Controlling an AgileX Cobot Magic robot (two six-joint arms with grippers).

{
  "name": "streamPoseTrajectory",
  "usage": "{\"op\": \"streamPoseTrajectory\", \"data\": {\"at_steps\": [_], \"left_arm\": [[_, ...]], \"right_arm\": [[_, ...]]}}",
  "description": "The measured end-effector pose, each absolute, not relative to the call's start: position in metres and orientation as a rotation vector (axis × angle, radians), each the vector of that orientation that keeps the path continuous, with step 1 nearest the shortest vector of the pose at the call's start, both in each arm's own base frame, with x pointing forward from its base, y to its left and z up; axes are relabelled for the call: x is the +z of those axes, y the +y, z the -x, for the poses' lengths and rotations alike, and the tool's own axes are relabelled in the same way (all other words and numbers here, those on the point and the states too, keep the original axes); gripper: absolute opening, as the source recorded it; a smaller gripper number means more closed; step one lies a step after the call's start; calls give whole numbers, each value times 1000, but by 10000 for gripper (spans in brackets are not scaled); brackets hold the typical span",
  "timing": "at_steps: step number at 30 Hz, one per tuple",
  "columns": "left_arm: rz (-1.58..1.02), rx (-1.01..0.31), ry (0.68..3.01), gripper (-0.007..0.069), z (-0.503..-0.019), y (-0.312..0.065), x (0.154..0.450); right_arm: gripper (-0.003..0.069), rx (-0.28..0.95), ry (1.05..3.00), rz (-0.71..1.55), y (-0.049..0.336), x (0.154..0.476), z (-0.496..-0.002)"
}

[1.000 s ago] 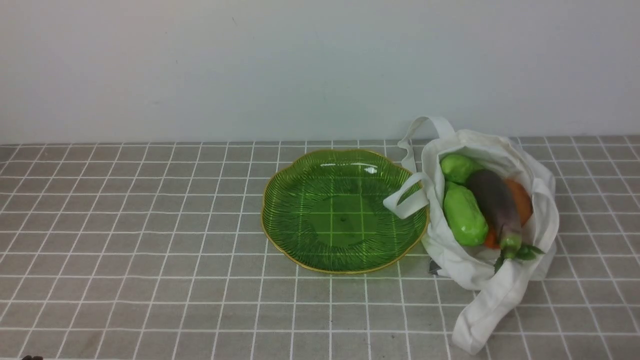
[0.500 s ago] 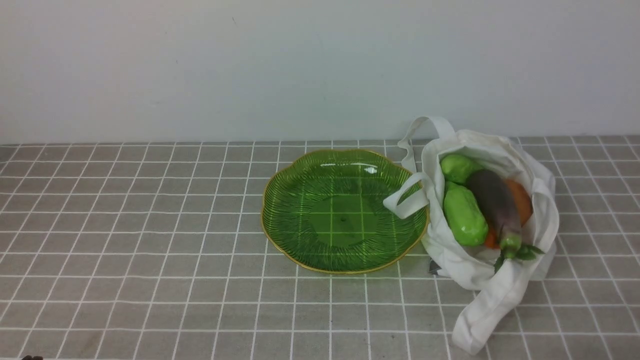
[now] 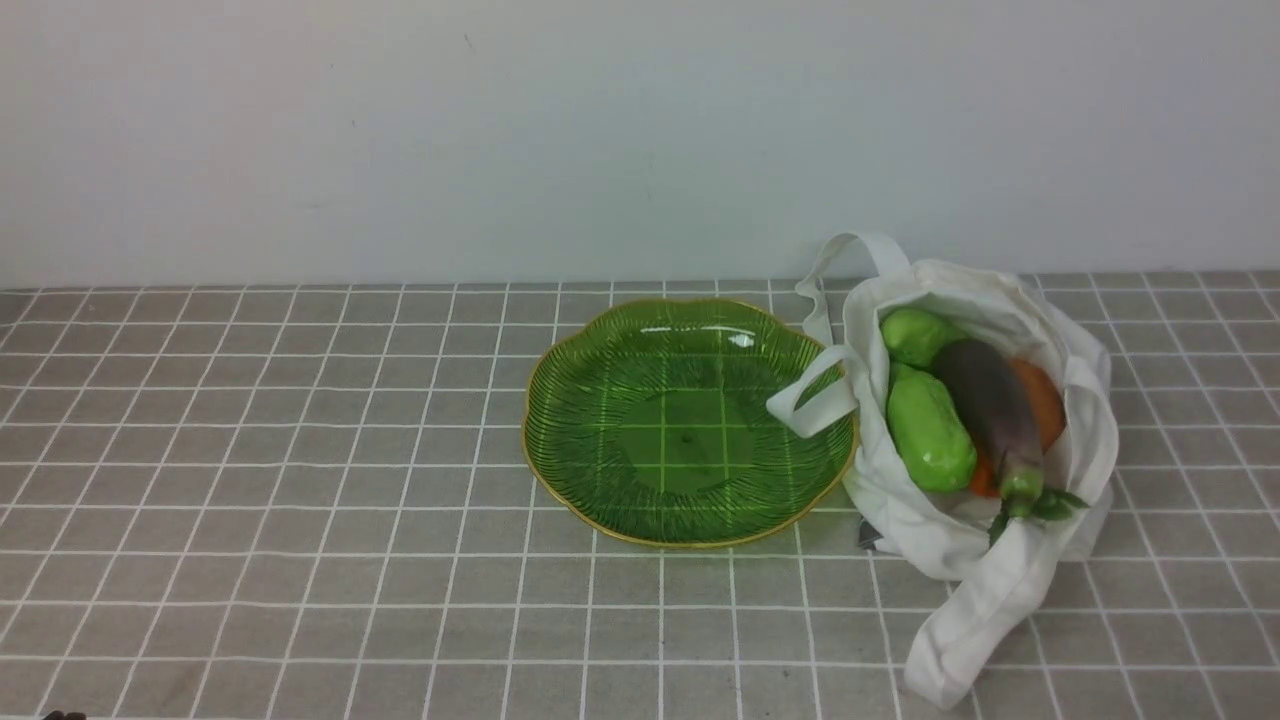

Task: Take vegetables from bag on grey coffee tablecloth place on plate.
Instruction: 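Reach into the white cloth bag and grasp a vegetable inside with the right gripper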

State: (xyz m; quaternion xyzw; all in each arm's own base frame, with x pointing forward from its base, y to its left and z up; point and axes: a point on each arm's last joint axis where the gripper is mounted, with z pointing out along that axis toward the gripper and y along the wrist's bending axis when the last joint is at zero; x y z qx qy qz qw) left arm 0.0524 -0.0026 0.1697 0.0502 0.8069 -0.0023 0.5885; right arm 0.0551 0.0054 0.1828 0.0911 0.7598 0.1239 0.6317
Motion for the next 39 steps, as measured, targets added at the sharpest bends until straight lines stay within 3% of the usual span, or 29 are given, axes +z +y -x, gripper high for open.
{"op": "streamPoseTrajectory", "data": {"at_steps": [1,4,7,12,18,21,25,31,36,39], "left_arm": [[-117,-5,1879,-5,-52,-3,170],[-117,-5,1879,-5,-52,-3,170],[-117,-5,1879,-5,-52,-3,170],[-117,-5,1879,-5,-52,-3,170],[-117,-5,1879,-5,-52,-3,170],[-117,-5,1879,-5,-52,-3,170],[-117,-5,1879,-5,-52,-3,170],[-117,-5,1879,-5,-52,-3,170],[-117,-5,1879,-5,-52,-3,170],[-117,-5,1879,-5,-52,-3,170]], "right_arm": [[-15,405,1709,-314,7,184,-55],[-15,618,1636,-495,9,189,-56],[-15,691,1598,-557,10,191,-56],[-15,679,1478,-557,5,204,-56],[-15,513,1393,-335,5,278,-50],[-15,406,1625,-198,13,322,-66],[-15,379,1999,-122,20,341,-106],[1,445,2407,-120,31,320,-185],[32,473,2570,4,48,295,-246],[57,414,2620,112,64,290,-279]]}}
